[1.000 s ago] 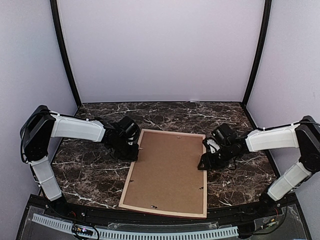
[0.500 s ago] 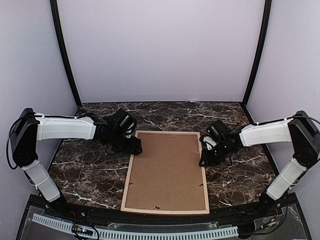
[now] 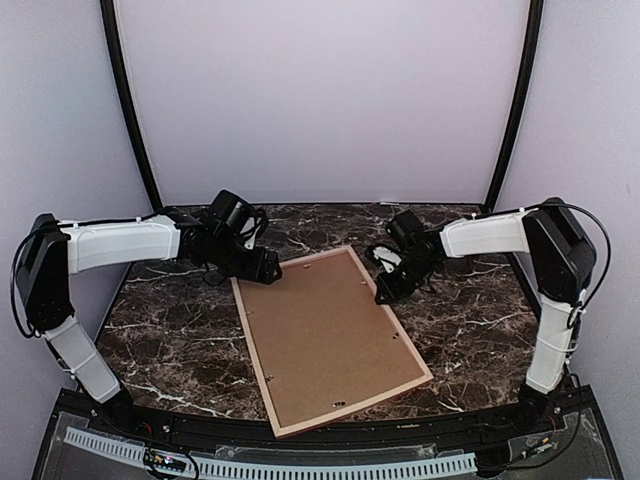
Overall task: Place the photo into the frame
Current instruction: Rotate the photo frame at the center of the board.
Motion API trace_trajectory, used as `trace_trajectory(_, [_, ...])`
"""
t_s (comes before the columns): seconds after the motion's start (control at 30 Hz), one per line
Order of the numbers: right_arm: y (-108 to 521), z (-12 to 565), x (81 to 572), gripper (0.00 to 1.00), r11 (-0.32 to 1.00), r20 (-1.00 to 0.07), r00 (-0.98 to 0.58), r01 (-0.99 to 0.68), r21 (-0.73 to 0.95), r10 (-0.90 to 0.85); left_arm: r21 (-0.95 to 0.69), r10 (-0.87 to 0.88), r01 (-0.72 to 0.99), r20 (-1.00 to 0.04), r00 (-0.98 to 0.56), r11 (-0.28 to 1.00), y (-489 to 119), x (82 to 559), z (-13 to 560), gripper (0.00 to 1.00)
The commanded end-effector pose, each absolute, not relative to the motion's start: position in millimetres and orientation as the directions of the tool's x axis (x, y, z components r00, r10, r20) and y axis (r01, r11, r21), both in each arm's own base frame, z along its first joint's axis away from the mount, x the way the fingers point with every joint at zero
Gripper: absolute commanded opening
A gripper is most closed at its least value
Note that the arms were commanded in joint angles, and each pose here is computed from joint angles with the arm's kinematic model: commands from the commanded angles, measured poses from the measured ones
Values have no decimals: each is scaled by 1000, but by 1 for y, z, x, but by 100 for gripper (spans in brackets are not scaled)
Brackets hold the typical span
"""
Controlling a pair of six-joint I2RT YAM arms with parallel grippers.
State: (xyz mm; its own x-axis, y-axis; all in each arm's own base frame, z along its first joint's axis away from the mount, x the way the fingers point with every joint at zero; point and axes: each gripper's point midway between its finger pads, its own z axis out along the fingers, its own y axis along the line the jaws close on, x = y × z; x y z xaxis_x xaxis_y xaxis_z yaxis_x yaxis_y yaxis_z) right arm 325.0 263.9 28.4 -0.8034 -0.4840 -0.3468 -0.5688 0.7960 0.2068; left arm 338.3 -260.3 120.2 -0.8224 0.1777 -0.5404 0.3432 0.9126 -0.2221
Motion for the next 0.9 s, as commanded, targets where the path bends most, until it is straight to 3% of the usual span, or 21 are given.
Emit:
trace_trajectory(0.0, [267,-10,334,12,678,-284,-684,-722,137,-671,-213,240,435,-589,-772,875,-268,368,133,84])
trace_trajectory(0.17, [270,-31,353,25,627,-250,-637,-768,130,-729,-111,340,472,-553,-760,875,-257,397,110,84])
trace_trajectory(0.3, [271,-17,372,49,634,-330,-643,-759,150,-691,-62,371,468,-522,-768,882,-243,422,99,84])
trace_trajectory(0.4, [270,5,382,60,646,-404,-645,-747,156,-648,-64,376,467,-502,-778,882,-235,432,87,84])
trace_trajectory(0.87, [251,61,384,68,747,-518,-752,-601,284,-408,-176,425,549,-461,-779,817,-233,445,53,69])
